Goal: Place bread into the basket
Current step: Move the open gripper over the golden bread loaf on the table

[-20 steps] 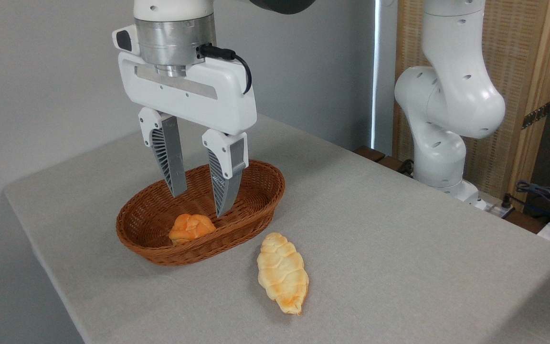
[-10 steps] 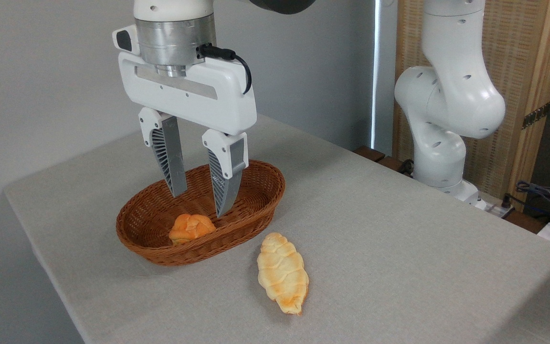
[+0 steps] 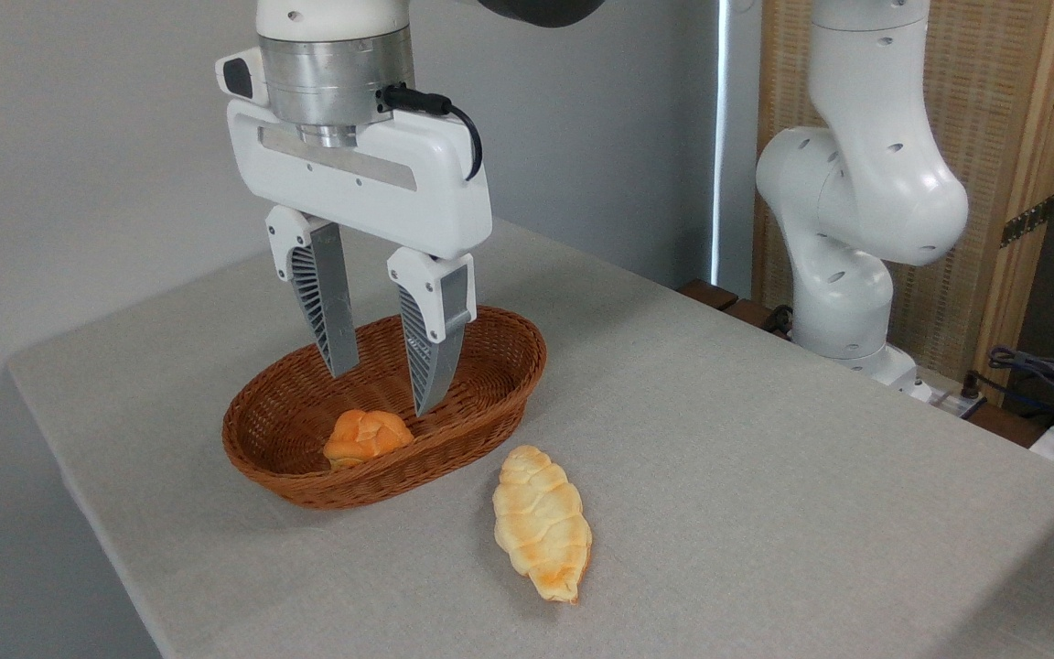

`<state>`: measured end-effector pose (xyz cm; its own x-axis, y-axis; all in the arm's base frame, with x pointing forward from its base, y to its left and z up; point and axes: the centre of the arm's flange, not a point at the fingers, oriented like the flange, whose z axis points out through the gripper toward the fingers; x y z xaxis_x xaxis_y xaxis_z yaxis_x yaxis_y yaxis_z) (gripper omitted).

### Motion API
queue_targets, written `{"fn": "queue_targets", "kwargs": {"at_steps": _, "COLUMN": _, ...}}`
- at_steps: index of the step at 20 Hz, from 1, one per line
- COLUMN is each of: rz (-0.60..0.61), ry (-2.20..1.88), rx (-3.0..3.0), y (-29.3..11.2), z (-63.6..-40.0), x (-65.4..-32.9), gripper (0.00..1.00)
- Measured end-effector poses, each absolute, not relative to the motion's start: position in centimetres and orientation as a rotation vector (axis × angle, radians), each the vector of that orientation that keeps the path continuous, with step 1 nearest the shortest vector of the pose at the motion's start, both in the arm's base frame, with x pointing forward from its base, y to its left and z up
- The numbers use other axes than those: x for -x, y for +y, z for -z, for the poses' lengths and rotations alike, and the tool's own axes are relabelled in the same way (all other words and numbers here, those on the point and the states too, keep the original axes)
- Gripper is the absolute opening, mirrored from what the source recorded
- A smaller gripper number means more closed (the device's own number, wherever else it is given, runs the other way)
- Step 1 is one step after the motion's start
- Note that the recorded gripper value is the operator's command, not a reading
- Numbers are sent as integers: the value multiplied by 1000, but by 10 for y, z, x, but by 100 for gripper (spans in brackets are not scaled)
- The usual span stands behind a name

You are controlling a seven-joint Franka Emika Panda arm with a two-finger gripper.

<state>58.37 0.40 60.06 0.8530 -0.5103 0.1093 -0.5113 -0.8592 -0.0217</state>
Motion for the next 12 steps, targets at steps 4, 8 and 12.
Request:
{"fn": "queue_targets", "kwargs": {"at_steps": 4, "rz": -142, "ry": -831, "rx": -3011, "y": 4, "z": -599, "x": -582, "gripper": 100}}
{"fn": "queue_targets", "kwargs": {"at_steps": 8, "rz": -108, "ry": -830, "rx": -3006, "y": 4, "z": -596, "x": -579, "gripper": 100}}
{"fn": "queue_targets", "kwargs": {"at_steps": 12, "rz": -50, "ry": -828, "rx": -2998, "y": 4, "z": -588, "x": -577, "gripper": 100}}
